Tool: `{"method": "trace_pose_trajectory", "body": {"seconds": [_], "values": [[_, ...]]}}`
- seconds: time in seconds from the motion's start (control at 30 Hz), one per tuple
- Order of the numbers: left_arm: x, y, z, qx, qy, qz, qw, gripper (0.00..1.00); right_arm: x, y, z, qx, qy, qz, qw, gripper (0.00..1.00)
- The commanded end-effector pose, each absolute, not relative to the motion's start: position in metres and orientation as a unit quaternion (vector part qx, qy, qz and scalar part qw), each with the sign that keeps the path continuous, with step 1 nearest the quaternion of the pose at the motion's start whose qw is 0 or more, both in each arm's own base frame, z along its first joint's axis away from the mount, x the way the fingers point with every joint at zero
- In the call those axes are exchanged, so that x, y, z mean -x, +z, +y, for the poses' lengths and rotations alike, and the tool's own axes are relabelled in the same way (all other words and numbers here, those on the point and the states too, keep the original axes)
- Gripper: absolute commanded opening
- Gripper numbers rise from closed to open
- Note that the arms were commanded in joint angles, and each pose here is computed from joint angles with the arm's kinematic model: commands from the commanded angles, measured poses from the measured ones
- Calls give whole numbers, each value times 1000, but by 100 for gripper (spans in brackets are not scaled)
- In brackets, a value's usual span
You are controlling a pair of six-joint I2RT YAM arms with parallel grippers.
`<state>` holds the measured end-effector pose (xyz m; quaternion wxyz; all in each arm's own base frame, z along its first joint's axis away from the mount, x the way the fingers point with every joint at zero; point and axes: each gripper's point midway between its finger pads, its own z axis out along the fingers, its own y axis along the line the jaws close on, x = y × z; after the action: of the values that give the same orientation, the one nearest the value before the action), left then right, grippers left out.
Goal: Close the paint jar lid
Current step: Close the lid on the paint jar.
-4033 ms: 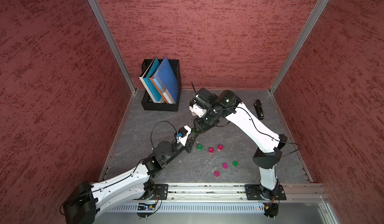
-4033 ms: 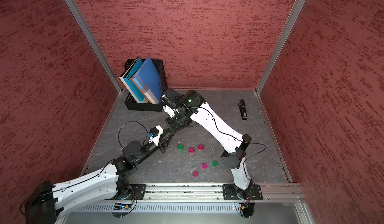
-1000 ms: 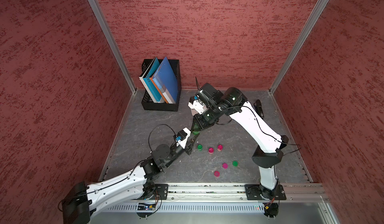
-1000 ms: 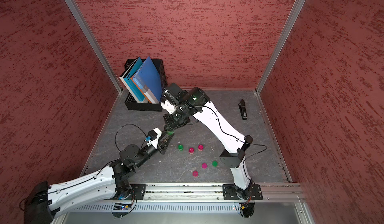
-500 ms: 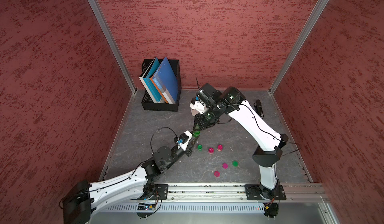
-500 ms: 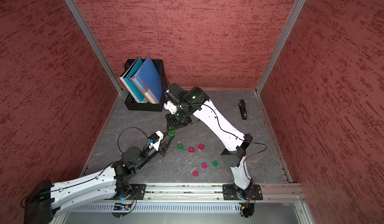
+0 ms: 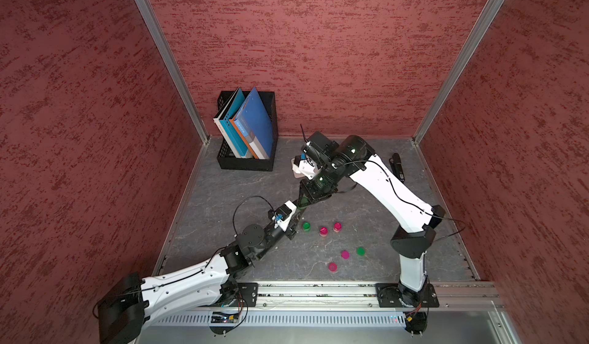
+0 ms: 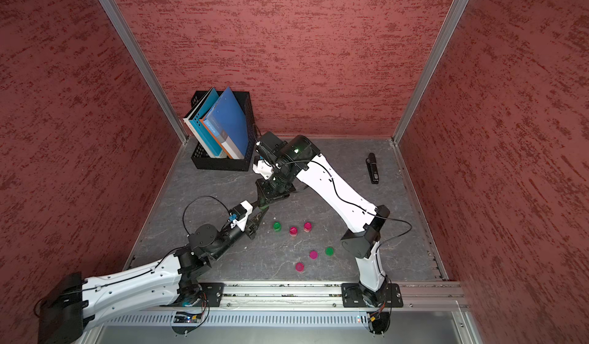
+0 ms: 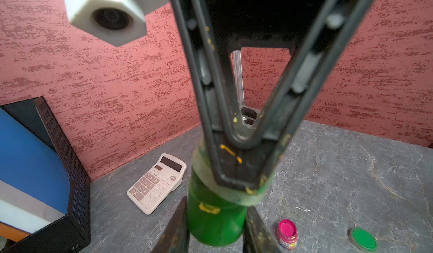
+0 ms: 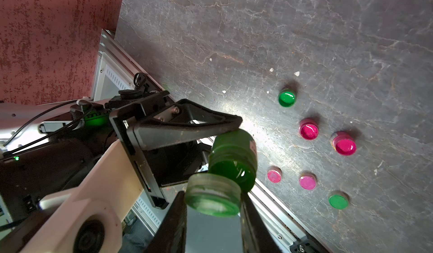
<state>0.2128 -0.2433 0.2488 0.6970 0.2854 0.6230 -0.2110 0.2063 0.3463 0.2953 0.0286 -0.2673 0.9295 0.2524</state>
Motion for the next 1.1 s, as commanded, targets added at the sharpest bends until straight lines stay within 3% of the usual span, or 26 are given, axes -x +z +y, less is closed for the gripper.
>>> {"method": "trace_pose_trajectory", "body": {"seconds": [0.0,1.07], "values": [[-210,265,-239,-273,-217,607,714,28,-181,297,313,255,218,942,-21,32],[-198,264,-249,-298,-226,606,702,28,-180,283,311,247,214,944,-51,32]]}}
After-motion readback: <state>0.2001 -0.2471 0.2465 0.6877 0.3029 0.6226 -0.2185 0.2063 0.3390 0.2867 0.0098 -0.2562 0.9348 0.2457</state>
